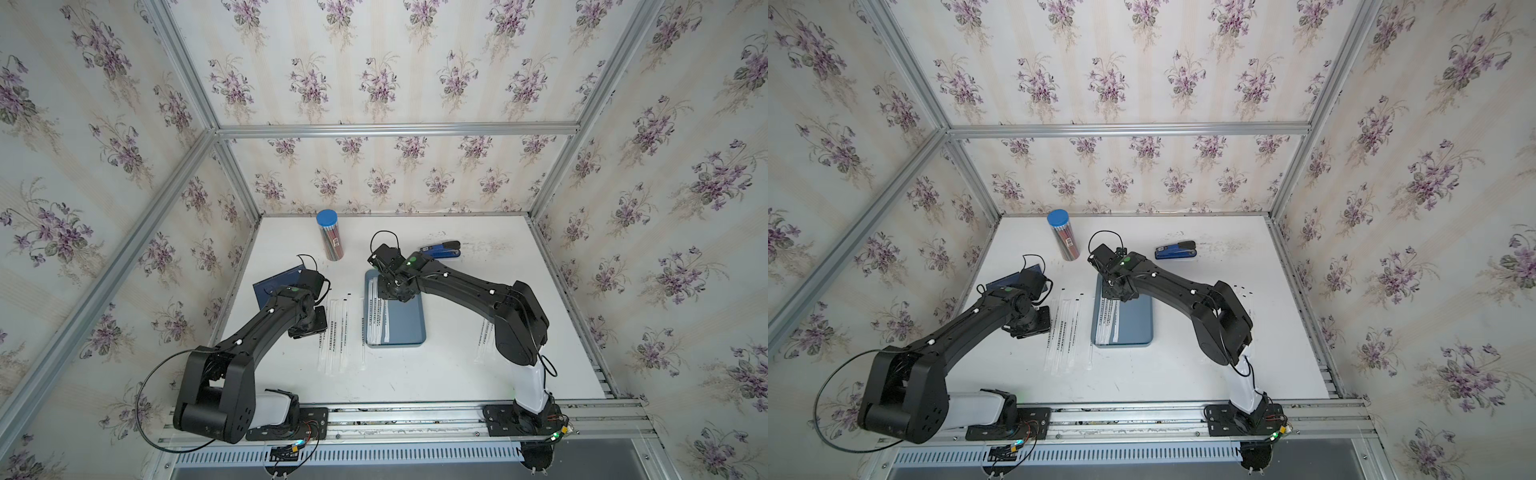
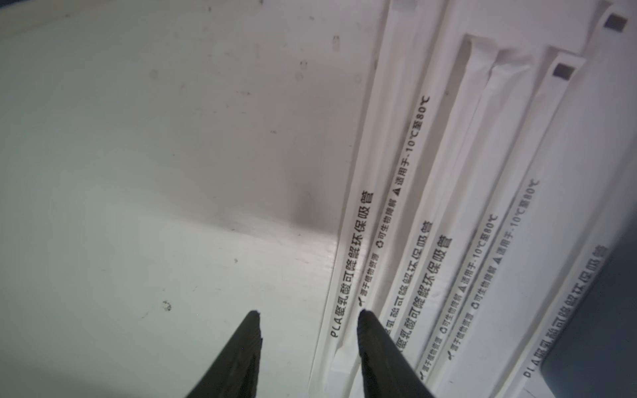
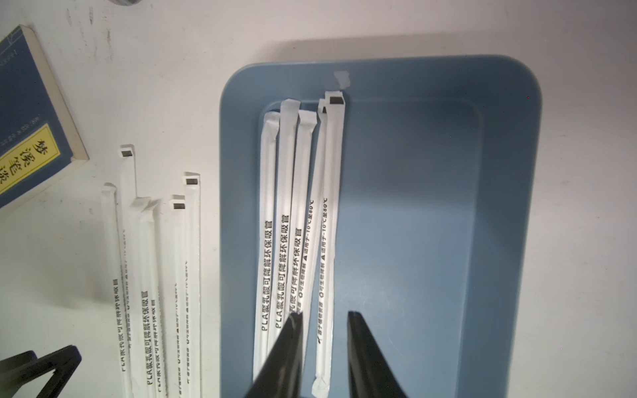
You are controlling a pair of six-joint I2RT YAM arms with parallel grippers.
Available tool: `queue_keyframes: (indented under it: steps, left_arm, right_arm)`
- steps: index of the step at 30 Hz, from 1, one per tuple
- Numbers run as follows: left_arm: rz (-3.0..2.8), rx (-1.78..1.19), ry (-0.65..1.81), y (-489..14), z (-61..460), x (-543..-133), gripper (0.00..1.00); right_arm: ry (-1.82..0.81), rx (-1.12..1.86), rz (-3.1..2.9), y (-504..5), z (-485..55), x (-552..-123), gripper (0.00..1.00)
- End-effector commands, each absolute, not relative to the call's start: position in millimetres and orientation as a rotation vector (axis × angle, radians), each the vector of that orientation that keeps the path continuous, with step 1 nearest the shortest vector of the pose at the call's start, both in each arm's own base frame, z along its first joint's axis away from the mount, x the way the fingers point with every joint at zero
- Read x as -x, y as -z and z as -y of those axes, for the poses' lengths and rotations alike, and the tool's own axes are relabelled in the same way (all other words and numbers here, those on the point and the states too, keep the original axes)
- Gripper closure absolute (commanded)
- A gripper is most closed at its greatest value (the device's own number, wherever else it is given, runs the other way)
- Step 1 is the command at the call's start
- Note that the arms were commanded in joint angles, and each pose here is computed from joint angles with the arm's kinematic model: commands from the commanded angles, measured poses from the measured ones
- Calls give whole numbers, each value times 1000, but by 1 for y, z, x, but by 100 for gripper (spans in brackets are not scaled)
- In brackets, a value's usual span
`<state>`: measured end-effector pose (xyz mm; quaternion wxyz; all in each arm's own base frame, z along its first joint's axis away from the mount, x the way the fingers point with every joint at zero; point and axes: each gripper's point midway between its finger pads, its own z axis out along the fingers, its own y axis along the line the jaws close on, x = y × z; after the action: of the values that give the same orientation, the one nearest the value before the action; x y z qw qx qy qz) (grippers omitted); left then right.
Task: Put the straws into the storage box
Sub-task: Pick up the straw from the center of the board.
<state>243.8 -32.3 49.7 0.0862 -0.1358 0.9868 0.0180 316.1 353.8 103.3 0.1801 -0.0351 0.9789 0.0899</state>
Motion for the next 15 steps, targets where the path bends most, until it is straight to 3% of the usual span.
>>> queue_keyframes:
  steps: [1,4,15]
  left_arm:
    - [-2983,359,-34,-39,37,-248,57]
    - [-3015,356,-82,-31,33,-244,61]
    - [-3044,336,-101,-22,32,-248,61]
  right_arm:
    - [-232,109,-2730,-107,-350,-321,73]
    - [-228,107,-2727,-107,-348,-321,73]
    - [-223,109,-2729,-103,-347,-321,73]
